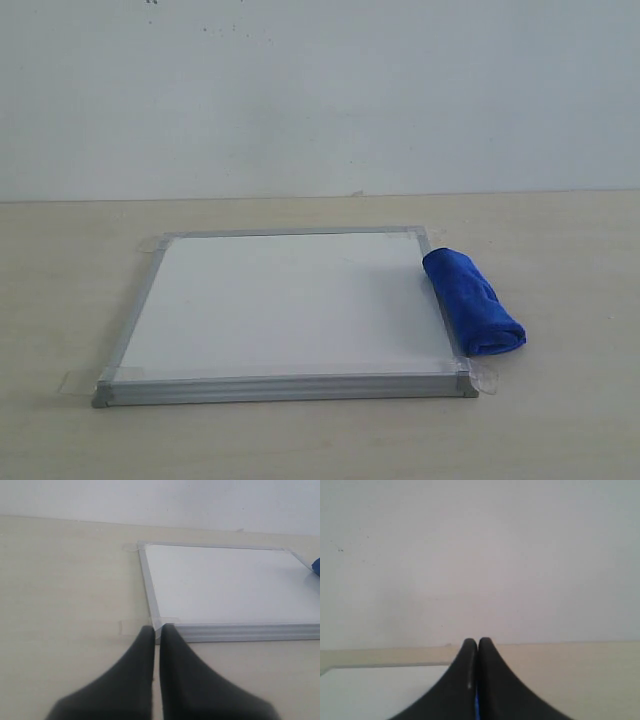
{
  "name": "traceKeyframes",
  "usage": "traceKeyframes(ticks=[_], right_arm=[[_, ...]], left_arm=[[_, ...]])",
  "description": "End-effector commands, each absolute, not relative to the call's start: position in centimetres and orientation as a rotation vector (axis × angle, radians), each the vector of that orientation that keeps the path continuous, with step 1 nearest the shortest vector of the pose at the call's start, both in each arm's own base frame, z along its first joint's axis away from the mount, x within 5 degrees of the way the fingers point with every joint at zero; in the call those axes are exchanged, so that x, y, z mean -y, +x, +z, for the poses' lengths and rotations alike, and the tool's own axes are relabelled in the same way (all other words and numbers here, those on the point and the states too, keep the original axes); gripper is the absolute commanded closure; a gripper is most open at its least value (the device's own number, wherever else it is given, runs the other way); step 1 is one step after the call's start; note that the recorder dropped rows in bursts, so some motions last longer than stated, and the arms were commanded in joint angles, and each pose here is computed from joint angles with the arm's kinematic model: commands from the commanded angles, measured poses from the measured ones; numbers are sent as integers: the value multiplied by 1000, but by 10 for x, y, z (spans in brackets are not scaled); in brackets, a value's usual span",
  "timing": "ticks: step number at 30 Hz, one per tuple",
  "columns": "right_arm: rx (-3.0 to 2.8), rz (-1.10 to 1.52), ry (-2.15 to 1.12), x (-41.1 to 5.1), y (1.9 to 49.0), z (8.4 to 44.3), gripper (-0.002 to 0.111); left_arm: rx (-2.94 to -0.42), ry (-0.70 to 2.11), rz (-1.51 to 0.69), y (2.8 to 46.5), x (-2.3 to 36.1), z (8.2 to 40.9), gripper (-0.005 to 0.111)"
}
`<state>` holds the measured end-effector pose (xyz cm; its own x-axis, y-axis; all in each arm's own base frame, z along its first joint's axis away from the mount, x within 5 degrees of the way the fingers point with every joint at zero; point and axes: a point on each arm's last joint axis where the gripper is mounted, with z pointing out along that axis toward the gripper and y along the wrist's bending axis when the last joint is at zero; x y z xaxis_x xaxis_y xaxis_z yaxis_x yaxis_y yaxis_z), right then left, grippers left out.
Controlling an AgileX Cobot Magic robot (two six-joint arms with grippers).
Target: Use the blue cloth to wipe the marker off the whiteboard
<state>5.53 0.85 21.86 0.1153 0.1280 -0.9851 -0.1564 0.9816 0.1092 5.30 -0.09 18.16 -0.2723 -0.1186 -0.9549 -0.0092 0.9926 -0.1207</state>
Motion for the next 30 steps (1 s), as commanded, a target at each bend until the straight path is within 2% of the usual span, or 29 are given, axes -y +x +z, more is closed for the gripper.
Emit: traceKeyframes(ticks=[1,6,15,30], right_arm=[[-1523,159,-28,-7,56,210,108],[-1725,128,-21,-5,55,191,108],[-1837,110,-18,-4,53,181,108],[-1842,84,-42,-3,53,181,108]], left_arm=[[-1841,-94,-107,53,1,181,103],[-1841,-94,-107,53,1,181,103],[-1841,-94,-107,53,1,181,103],[-1841,-94,-107,53,1,181,103]])
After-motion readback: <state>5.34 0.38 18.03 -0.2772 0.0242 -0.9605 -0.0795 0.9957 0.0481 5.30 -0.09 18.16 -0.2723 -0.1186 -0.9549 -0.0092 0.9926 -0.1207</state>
